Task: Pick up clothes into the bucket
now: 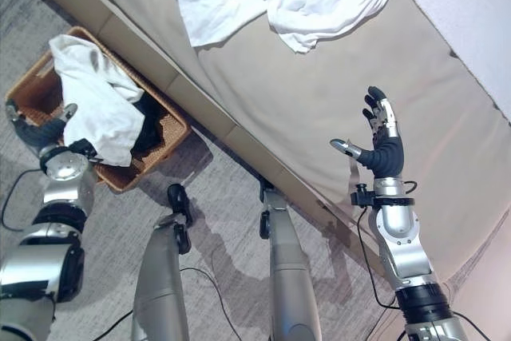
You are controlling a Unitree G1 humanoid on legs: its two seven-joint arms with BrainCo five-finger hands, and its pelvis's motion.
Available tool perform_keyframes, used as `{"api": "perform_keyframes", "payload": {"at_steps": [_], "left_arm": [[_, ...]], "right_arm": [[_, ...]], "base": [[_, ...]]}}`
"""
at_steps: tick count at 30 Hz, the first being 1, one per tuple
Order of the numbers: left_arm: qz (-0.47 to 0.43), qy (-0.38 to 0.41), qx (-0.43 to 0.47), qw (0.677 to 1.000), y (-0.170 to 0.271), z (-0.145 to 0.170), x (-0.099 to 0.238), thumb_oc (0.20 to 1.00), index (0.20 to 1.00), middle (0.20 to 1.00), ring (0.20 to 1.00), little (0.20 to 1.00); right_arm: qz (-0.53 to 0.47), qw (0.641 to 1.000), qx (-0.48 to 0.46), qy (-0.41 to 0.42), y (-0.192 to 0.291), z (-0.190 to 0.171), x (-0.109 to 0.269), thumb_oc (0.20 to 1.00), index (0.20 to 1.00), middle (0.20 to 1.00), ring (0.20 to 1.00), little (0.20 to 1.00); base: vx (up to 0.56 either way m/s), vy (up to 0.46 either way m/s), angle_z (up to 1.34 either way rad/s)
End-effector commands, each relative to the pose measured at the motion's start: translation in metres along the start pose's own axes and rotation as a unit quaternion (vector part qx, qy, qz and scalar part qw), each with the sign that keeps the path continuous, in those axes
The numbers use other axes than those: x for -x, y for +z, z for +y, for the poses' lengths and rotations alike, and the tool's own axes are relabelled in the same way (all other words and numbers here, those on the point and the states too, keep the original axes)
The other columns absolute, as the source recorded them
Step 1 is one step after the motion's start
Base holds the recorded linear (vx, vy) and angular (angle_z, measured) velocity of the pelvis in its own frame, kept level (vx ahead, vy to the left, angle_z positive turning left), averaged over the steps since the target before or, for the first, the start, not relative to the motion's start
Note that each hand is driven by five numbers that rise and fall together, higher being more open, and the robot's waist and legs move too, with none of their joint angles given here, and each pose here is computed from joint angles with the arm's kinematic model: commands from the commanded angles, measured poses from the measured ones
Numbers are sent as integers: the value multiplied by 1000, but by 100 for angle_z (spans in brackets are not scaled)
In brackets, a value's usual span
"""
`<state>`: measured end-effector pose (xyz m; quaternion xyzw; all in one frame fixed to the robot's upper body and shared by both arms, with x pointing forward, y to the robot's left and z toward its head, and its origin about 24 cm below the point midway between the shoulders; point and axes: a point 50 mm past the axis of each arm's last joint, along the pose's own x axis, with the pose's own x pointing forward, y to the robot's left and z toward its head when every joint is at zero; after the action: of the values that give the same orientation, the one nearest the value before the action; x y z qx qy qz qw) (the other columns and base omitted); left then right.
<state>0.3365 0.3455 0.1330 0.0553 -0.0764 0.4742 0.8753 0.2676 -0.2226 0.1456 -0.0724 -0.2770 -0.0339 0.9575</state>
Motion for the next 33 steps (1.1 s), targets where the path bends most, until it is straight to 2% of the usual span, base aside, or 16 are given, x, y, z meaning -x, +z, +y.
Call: {"api": "perform_keyframes", "payload": {"at_steps": [1,6,8,10,11,12,14,16,17,18,21,28,33], "left_arm": [[53,14,-24,998,-32,17,6,1000,1000,1000,1000,1000],[94,24,-11,995,-60,25,23,1000,1000,1000,1000,1000],[104,34,24,994,-68,25,33,1000,1000,1000,1000,1000],[75,25,67,995,-66,20,46,1000,1000,1000,1000,1000],[26,-13,116,993,-55,14,63,1000,1000,1000,1000,1000],[27,-13,115,993,-56,14,64,1000,1000,1000,1000,1000],[-24,-95,163,982,-43,11,91,1000,1000,1000,1000,1000],[-44,-121,172,977,-37,13,97,1000,1000,1000,1000,1000],[-66,-168,185,966,-31,16,105,1000,1000,1000,1000,1000],[-65,-168,185,966,-31,16,105,1000,1000,1000,1000,1000],[-97,-241,192,946,-20,17,119,1000,1000,1000,1000,1000],[-116,-321,208,917,-7,4,131,1000,1000,1000,1000,1000],[-130,-371,205,896,1,-7,141,1000,1000,1000,1000,1000]], "right_arm": [[-33,999,-2,-4,13,-12,5,1000,1000,1000,1000,1000],[-33,999,2,-7,14,-13,6,1000,1000,1000,1000,1000],[-32,999,1,-13,13,-14,7,1000,1000,1000,1000,1000],[-30,999,0,-27,12,-17,9,1000,1000,1000,1000,1000],[-27,999,-5,-47,10,-21,11,1000,1000,1000,1000,1000],[-26,999,-4,-46,10,-21,12,1000,1000,1000,1000,1000],[-10,997,-17,-75,2,-28,18,1000,1000,1000,1000,1000],[-1,996,-25,-84,-3,-29,20,1000,1000,1000,1000,1000],[15,994,-42,-96,-11,-31,23,1000,1000,1000,1000,1000],[15,994,-42,-96,-11,-31,23,1000,1000,1000,1000,1000],[35,993,-68,-88,-21,-28,28,1000,1000,1000,1000,1000],[78,989,-117,-49,-37,-7,30,1000,1000,1000,1000,1000],[99,993,-63,-32,-45,-1,29,1000,1000,1000,1000,1000]], "base": [[0,0,0],[0,0,0],[0,0,0],[-35,-8,2],[-70,-12,11],[-78,-4,13],[47,8,17],[19,9,11],[15,8,13],[-43,12,11],[81,4,3],[77,2,-4],[67,5,-7]]}}
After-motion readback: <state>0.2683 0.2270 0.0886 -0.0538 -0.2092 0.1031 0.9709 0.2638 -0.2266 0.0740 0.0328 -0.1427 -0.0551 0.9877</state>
